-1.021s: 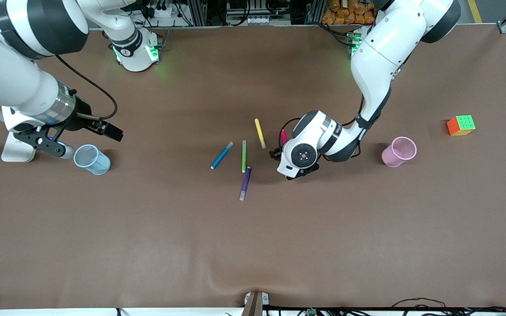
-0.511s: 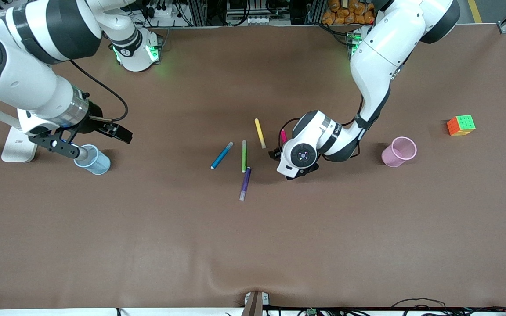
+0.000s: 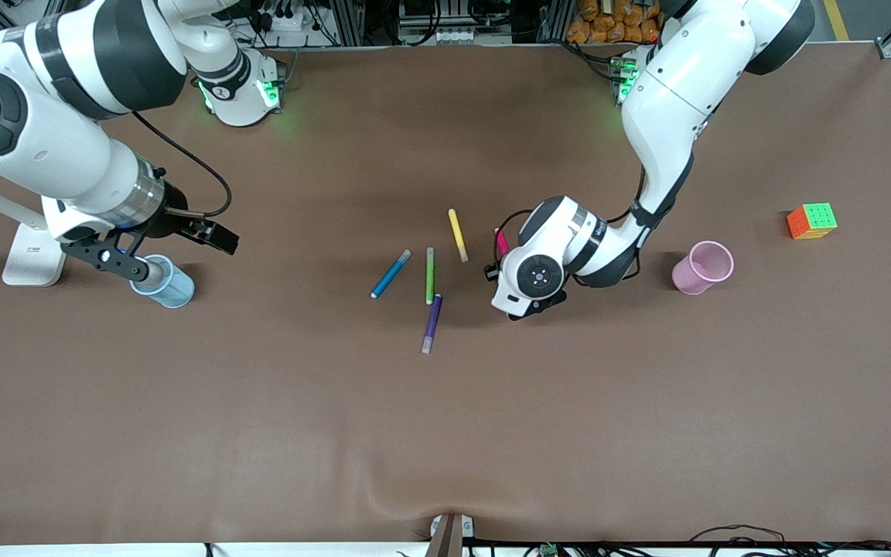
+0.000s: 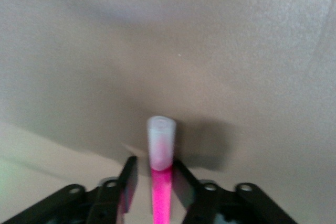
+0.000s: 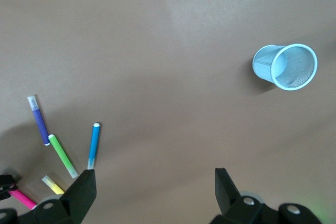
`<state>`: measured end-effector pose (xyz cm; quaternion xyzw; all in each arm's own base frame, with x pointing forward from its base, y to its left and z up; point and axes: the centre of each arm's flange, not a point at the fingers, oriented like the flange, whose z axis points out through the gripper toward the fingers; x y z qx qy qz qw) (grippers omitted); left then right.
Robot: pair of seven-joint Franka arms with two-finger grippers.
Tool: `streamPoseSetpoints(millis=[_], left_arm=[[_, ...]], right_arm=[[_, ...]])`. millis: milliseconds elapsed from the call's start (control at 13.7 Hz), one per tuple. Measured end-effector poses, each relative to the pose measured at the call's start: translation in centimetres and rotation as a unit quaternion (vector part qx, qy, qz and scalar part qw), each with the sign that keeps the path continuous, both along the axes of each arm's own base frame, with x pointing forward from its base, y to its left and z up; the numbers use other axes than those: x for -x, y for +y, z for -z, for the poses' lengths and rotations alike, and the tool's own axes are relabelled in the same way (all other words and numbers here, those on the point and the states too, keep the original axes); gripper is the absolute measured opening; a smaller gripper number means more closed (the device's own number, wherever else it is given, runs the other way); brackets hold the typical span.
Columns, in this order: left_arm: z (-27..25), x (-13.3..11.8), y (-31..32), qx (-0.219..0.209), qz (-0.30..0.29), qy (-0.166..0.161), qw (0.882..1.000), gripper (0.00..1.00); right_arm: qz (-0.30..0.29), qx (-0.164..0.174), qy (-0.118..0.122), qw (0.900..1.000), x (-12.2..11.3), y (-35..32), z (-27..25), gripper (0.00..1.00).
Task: Place pink and blue markers in matching cups
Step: 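Close the left gripper on the pink marker while the right gripper reaches markers, then lift the pink marker with the left gripper while the right gripper grasps blue marker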
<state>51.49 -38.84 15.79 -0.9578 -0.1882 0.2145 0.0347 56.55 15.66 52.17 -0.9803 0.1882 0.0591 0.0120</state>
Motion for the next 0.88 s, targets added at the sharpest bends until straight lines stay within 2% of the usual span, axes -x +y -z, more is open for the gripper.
streamPoseSetpoints(millis=[73,365,511,657,875], left_arm=[[-0.1,0.0,0.1,-0.001,0.000,0.001,1.000,0.21],[-0.1,0.0,0.0,-0.001,0.001,0.000,1.000,0.21],[-0.2,-0.1,0.0,0.000,-0.001,-0.001,1.000,0.21],[-1.5,-1.1,-0.2,0.007,-0.009,-0.019,1.000,0.21],[-6.6,-2.7,0.6,0.002,-0.022,-0.039,0.999,0.21]], right_arm=[[0.001,-0.001,-0.006,1.000,-0.1,0.1,0.5,1.00],[-0.016,-0.004,-0.023,1.000,-0.3,2.6,4.4,1.00],[-0.030,-0.001,-0.014,0.999,-0.1,4.5,6.7,1.00],[-0.045,0.003,-0.001,0.999,0.3,6.3,8.4,1.00],[-0.059,0.009,0.010,0.998,0.7,8.6,11.2,1.00]])
